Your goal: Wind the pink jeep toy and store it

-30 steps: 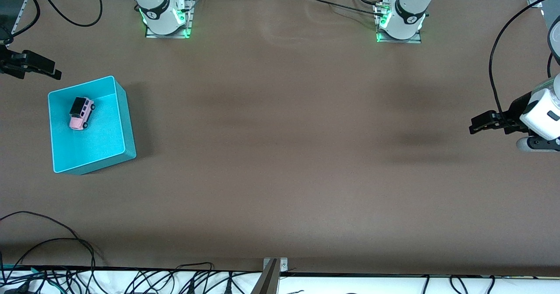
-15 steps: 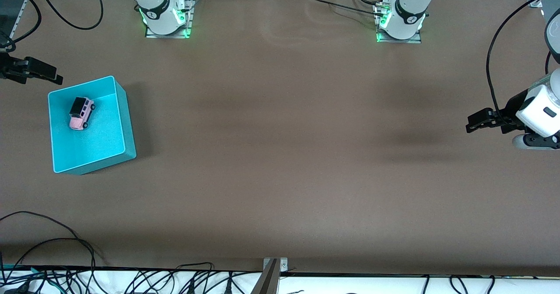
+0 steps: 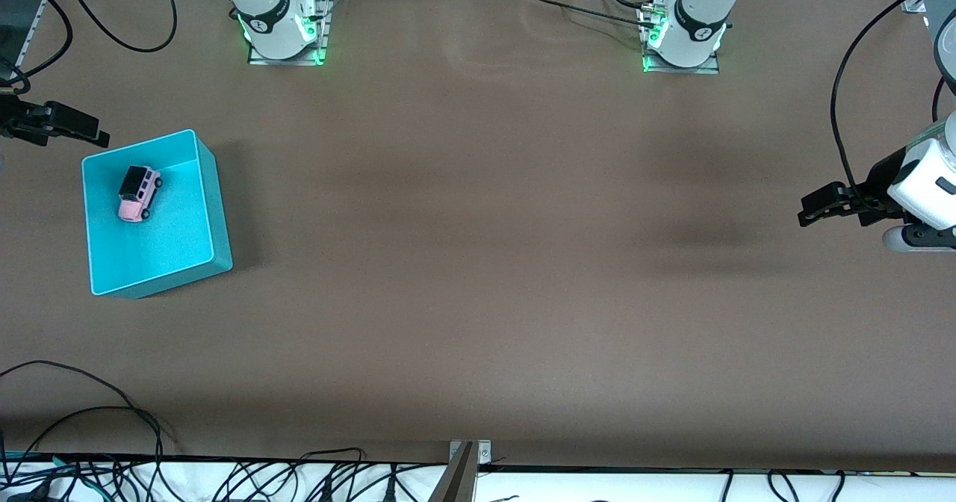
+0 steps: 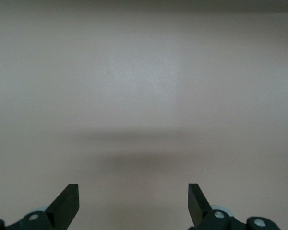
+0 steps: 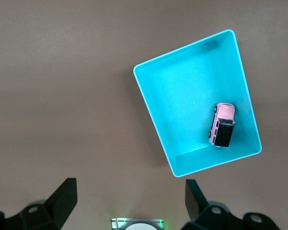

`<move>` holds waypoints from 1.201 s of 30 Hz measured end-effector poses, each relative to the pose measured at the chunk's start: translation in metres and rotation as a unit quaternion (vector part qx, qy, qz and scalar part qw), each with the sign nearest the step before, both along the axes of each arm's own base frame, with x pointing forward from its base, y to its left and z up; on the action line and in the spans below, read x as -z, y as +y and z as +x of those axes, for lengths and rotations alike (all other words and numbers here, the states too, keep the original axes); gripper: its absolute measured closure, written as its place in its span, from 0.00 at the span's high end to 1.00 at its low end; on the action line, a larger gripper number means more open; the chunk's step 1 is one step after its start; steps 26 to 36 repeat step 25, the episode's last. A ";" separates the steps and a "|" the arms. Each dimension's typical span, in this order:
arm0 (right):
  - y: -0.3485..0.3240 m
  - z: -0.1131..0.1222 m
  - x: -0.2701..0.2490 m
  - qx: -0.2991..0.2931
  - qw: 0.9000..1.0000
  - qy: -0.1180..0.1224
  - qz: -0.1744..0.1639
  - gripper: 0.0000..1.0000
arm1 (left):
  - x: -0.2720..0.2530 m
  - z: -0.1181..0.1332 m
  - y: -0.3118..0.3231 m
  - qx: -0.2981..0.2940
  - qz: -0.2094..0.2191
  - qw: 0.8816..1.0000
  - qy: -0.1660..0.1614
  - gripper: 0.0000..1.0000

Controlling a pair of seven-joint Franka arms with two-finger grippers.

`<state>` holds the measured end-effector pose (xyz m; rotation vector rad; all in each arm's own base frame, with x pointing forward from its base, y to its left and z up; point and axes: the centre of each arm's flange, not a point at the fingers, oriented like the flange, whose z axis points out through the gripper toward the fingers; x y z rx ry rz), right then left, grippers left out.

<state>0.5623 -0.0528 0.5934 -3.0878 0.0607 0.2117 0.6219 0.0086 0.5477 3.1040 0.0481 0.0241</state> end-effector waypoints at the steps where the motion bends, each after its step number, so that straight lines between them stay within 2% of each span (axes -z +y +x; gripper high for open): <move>1: 0.000 0.000 0.000 0.000 1.000 0.000 0.000 1.00 | -0.002 0.000 -0.002 0.001 0.000 1.000 -0.001 1.00; 15: 0.000 0.000 0.000 0.000 1.000 0.000 0.000 1.00 | -0.025 -0.013 -0.003 -0.001 0.001 1.000 -0.004 1.00; 36: 0.000 0.000 0.000 0.000 1.000 -0.001 0.000 1.00 | -0.025 -0.013 -0.004 -0.003 0.001 1.000 -0.003 1.00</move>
